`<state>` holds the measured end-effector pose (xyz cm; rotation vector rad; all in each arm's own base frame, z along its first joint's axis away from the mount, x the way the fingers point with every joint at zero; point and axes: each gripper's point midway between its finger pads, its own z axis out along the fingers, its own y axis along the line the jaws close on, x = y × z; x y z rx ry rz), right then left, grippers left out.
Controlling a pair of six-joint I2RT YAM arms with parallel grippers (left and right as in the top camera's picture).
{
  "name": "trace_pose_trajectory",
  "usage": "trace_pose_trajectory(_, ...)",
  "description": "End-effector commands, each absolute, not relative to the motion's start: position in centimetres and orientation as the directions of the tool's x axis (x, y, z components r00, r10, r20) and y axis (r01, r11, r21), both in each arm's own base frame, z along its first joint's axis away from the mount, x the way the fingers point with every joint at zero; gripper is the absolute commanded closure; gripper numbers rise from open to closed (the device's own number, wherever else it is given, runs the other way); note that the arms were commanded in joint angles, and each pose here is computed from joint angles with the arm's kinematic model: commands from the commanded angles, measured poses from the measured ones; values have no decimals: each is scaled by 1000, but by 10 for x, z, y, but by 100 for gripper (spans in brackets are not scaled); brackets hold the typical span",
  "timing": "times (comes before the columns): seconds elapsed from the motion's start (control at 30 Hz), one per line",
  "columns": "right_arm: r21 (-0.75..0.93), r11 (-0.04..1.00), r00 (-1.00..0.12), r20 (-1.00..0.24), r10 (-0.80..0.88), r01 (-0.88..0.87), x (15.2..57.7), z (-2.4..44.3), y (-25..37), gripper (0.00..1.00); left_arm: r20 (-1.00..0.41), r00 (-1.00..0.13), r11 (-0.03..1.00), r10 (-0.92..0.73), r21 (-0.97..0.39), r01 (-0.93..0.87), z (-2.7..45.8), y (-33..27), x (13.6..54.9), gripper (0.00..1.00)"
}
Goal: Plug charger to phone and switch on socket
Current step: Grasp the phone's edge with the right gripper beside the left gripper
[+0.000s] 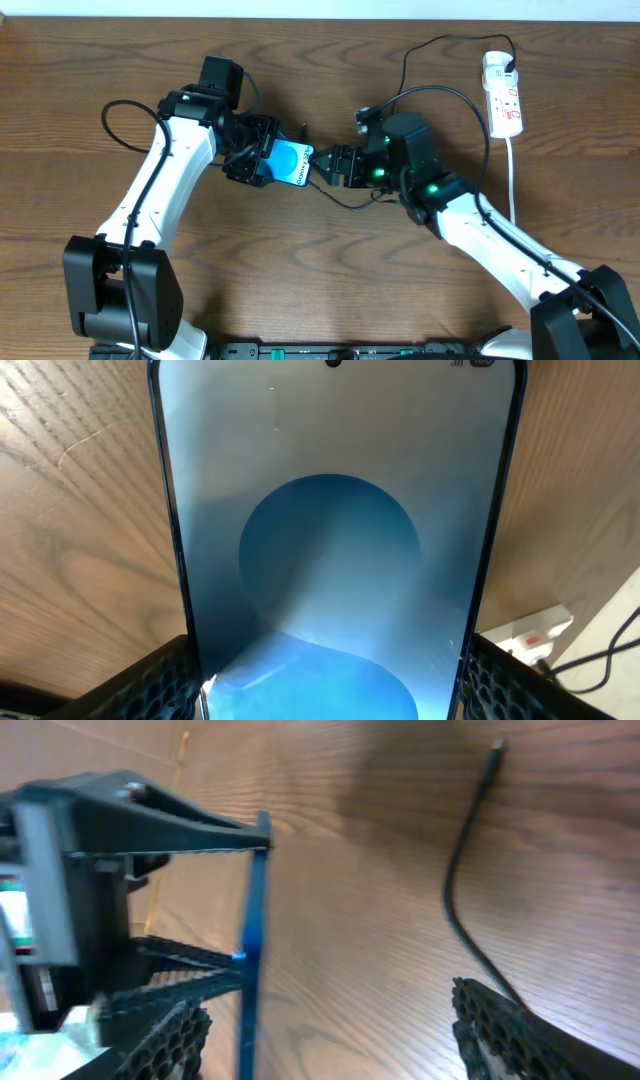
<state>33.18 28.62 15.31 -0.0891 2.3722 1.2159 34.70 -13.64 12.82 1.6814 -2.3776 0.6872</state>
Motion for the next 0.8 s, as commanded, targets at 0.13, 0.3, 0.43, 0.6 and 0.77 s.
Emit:
trace_pose_trajectory(0.13, 731, 619, -860, -481, 168, -288, 335, 158, 304, 28, 383, -331, 233, -862, -279, -932, 136, -137, 348, 93)
trace_pose_trajectory(0.3, 736, 607, -861, -483, 159, -300, 335, 149, 318, 36, 388, -327, 234, -862, -267, -935, 136, -137, 345, 93)
trace_pose_trajectory(0.43, 753, 596, -873, -458, 169, -280, 337, 138, 327, 45, 390, -326, 239, -861, -257, -937, 135, -138, 342, 93)
trace_pose_trajectory(0.6, 763, 578, -871, -460, 171, -289, 338, 132, 337, 49, 376, -332, 249, -865, -252, -935, 134, -138, 340, 93)
trace_pose_trajectory(0.77, 758, 583, -866, -468, 174, -292, 338, 132, 339, 54, 342, -343, 269, -875, -245, -931, 131, -138, 338, 93)
